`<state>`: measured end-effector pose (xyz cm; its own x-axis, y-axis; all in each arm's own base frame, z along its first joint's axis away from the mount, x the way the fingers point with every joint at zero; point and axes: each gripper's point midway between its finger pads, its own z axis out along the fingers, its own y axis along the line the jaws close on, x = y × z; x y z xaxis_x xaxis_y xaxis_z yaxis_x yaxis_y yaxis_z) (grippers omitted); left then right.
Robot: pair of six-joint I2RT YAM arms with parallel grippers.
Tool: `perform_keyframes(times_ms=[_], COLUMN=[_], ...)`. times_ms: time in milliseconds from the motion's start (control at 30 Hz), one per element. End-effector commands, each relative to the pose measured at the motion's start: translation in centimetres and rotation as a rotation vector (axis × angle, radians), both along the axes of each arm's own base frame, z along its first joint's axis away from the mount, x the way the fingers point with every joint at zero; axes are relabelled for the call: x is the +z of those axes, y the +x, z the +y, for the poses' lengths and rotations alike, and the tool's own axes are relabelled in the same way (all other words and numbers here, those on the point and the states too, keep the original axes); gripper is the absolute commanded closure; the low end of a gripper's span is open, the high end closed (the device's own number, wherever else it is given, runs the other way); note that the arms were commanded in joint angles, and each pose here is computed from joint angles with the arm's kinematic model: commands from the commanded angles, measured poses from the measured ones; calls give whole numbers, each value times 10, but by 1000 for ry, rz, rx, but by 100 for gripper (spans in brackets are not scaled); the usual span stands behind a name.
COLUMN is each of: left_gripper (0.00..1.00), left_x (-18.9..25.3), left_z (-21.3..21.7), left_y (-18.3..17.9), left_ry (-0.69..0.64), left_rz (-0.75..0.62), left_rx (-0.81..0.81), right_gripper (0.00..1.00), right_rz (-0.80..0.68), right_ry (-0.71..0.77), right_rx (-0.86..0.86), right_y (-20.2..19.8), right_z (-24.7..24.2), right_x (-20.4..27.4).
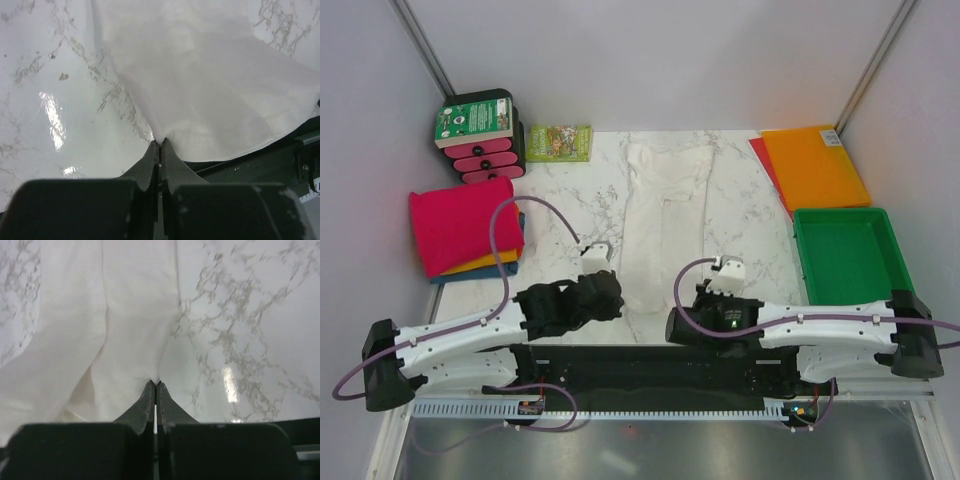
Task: Fold and stack the t-shirts
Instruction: Fold the tshirt
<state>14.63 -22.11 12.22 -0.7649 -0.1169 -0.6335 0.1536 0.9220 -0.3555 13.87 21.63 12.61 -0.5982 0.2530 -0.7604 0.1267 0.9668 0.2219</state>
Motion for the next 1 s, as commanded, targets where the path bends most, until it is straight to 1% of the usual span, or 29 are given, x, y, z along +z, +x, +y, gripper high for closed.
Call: perform_keyframes(times_ms=[0, 33, 67, 100, 133, 167, 200, 233, 267, 333, 367, 433, 467, 500, 567, 600, 633, 700, 733, 800, 967], left_gripper=[98, 98, 98, 98, 98, 98, 98, 98, 98, 98, 98, 98, 98, 98, 98, 98, 98, 98, 98, 98, 98], left_x=[31, 26, 34, 34, 33, 33, 32, 40, 32, 38, 38, 49, 48, 37, 43, 32, 37, 26, 28, 25, 9], left_z=[-7, -8, -8, -10, -9, -3, -2, -2, 3, 3, 2, -6, -6, -9, -12, -13, -15, -13, -15, -14, -15], left_y=[37, 43, 59, 65, 75, 94, 103, 116, 131, 151, 168, 187, 195, 202, 217, 222, 229, 240, 246, 255, 276], left_ry=[71, 111, 92, 86, 102, 111, 108, 107, 124, 139, 148, 141, 136, 151, 139, 155, 146, 159, 157, 156, 186], left_rz=[-120, -116, -129, -120, -126, -124, -114, -126, -104, -130, -122, -137, -128, -102, -107, -84, -91, -66, -68, -58, -22], left_rx=[22, 14, 45, 36, 32, 70, 76, 78, 96, 99, 109, 106, 106, 100, 106, 110, 116, 123, 125, 129, 134], right_gripper=[100, 100, 100, 100, 100, 100, 100, 100, 100, 100, 100, 100, 100, 100, 100, 100, 100, 100, 100, 100, 100], right_rz=[-83, -93, -89, -84, -72, -59, -56, -52, -31, -41, -16, -25, 2, -2, 5, 8, 14, 26, 39, 36, 64], right_ry=[-65, -38, -93, -97, -58, -109, -106, -82, -130, -105, -127, -116, -128, -122, -120, -118, -121, -112, -123, -106, -124], right_rx=[-39, -90, -59, -64, -104, -83, -126, -117, -105, -121, -116, -122, -110, -111, -108, -116, -115, -126, -126, -133, -148], right_y=[45, 64, 72, 81, 99, 110, 126, 137, 147, 173, 182, 204, 210, 220, 235, 242, 247, 263, 267, 280, 299], right_z=[-20, -24, -29, -31, -33, -38, -47, -42, -44, -41, -39, -35, -30, -29, -22, -23, -24, -24, -25, -25, -32], right_x=[32, 36, 37, 37, 37, 33, 35, 36, 28, 35, 24, 31, 20, 24, 18, 16, 14, 8, 1, 2, -15])
